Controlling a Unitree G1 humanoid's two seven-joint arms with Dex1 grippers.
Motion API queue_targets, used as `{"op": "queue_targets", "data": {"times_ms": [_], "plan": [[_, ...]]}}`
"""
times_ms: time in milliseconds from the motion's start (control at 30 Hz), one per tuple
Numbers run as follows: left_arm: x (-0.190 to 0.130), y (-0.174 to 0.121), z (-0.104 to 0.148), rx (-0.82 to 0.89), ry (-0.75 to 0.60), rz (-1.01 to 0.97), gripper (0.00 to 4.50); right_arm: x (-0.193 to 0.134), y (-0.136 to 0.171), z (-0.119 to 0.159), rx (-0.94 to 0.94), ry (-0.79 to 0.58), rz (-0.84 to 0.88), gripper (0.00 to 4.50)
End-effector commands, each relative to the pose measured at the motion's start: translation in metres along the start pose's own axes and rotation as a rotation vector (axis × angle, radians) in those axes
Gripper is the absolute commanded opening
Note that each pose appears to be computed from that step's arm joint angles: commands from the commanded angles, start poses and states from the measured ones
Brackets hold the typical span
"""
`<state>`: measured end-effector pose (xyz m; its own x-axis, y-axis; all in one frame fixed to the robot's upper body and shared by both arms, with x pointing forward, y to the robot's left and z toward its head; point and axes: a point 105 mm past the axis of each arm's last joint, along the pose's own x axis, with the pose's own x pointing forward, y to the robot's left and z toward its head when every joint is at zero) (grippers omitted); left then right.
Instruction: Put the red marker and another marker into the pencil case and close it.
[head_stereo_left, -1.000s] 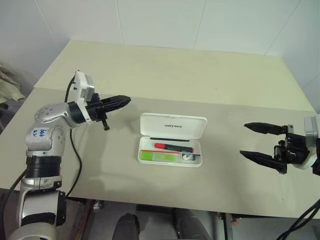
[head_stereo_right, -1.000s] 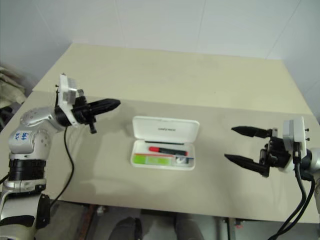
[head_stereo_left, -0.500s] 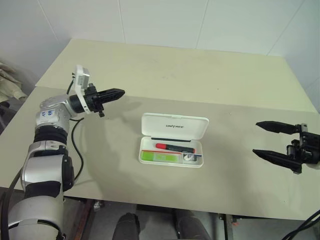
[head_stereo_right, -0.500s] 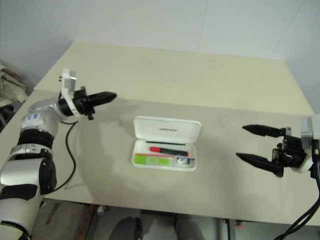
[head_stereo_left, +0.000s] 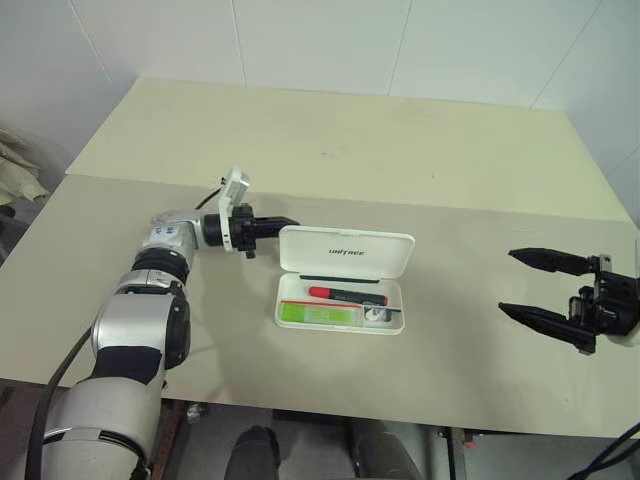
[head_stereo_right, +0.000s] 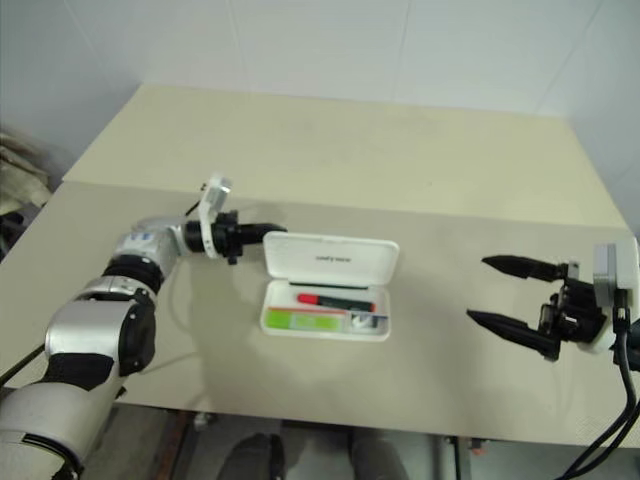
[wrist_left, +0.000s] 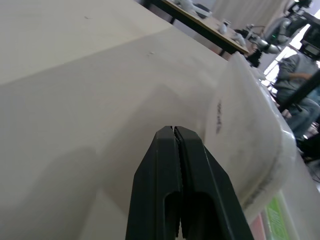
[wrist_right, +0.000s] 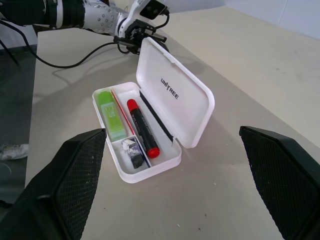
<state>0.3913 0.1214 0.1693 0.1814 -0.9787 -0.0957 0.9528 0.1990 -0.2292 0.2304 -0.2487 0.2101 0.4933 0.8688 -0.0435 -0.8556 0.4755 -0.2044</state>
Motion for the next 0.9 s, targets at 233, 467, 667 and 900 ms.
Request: {"op": "queue_targets", "data": {"times_ms": [233,467,667,900], "plan": [[0.005,-0.024,0.007,0.037,0.134,-0.207,0.06,-0.009,0.004,0.013,-0.046,-0.018,-0.030,4.50],[0.002,-0.051,0.005,0.109,0.240,-0.345,0.06,-0.009,0.003,0.015,-0.045,-0.031,-0.014,4.50],[0.004,-0.075,0.004,0.143,0.282,-0.465,0.06,-0.009,0.003,0.016,-0.045,-0.037,0.018,4.50],[0.003,-0.085,-0.019,0.143,0.377,-0.521,0.06,-0.014,-0.002,0.016,-0.049,-0.044,0.076,4.50]]}}
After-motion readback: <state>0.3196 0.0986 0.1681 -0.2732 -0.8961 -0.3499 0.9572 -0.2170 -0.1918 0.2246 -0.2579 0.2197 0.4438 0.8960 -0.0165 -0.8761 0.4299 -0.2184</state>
